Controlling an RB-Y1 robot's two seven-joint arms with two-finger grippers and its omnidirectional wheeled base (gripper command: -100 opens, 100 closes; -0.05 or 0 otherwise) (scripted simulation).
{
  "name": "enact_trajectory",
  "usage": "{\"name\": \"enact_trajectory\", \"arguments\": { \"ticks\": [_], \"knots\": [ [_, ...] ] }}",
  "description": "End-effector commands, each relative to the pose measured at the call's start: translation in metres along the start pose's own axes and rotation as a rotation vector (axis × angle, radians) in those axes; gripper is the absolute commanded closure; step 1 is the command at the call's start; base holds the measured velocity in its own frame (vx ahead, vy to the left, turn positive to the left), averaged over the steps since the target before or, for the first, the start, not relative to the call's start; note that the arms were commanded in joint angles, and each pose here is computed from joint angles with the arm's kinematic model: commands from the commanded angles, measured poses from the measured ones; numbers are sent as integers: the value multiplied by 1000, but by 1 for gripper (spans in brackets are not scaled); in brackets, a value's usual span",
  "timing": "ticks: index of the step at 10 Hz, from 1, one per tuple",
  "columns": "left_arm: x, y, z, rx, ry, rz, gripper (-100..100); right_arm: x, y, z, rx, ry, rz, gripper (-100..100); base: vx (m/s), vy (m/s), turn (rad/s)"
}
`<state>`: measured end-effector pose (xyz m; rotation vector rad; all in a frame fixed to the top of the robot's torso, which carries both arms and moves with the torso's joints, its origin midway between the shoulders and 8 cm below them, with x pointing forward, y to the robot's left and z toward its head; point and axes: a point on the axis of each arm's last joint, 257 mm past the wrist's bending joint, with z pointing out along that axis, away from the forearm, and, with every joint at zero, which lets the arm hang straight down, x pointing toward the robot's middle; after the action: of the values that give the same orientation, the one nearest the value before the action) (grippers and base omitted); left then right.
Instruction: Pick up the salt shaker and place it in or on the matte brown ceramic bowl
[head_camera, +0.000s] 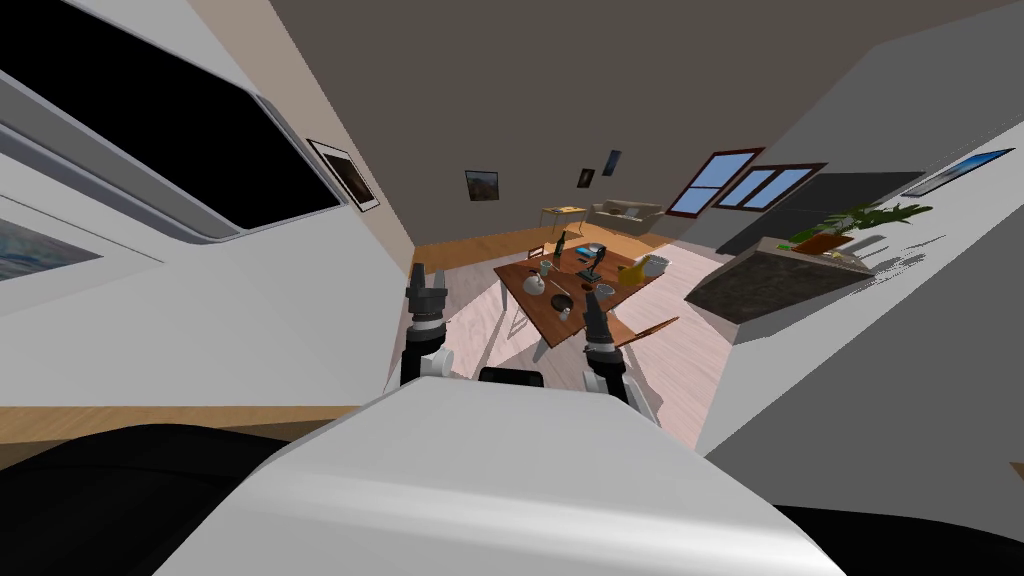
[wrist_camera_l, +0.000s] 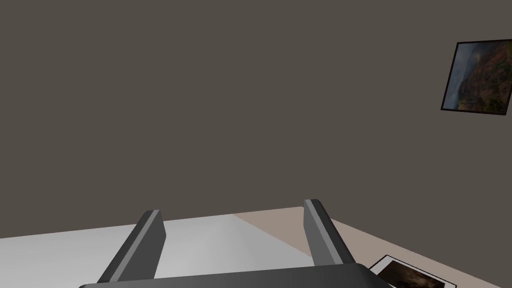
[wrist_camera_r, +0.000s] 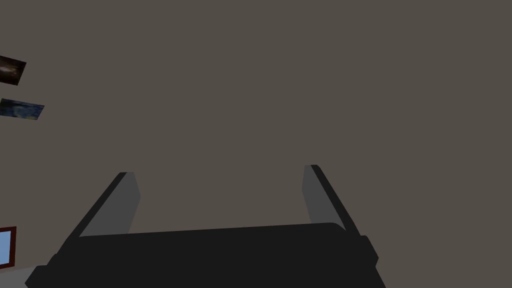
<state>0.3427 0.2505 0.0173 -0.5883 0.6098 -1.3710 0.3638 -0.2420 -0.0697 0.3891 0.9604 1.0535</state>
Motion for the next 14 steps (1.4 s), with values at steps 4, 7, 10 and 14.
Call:
{"name": "enact_trajectory", "arguments": {
  "ticks": [4, 7, 10, 14],
  "knots": [
    [0, 0, 0, 0, 0, 0, 0, 17, -44, -16, 77, 67, -122, -100, -6, 11, 30],
    [0, 0, 0, 0, 0, 0, 0, 27, -74, -33, 137, 110, -176, -100, -5, 16, 32],
    [0, 0, 0, 0, 0, 0, 0, 37, -111, -54, 200, 178, -293, -100, -5, 17, 40],
    [0, 0, 0, 0, 0, 0, 0, 43, -149, -78, 264, 251, -408, -100, 3, 19, 36]
  ]
}}
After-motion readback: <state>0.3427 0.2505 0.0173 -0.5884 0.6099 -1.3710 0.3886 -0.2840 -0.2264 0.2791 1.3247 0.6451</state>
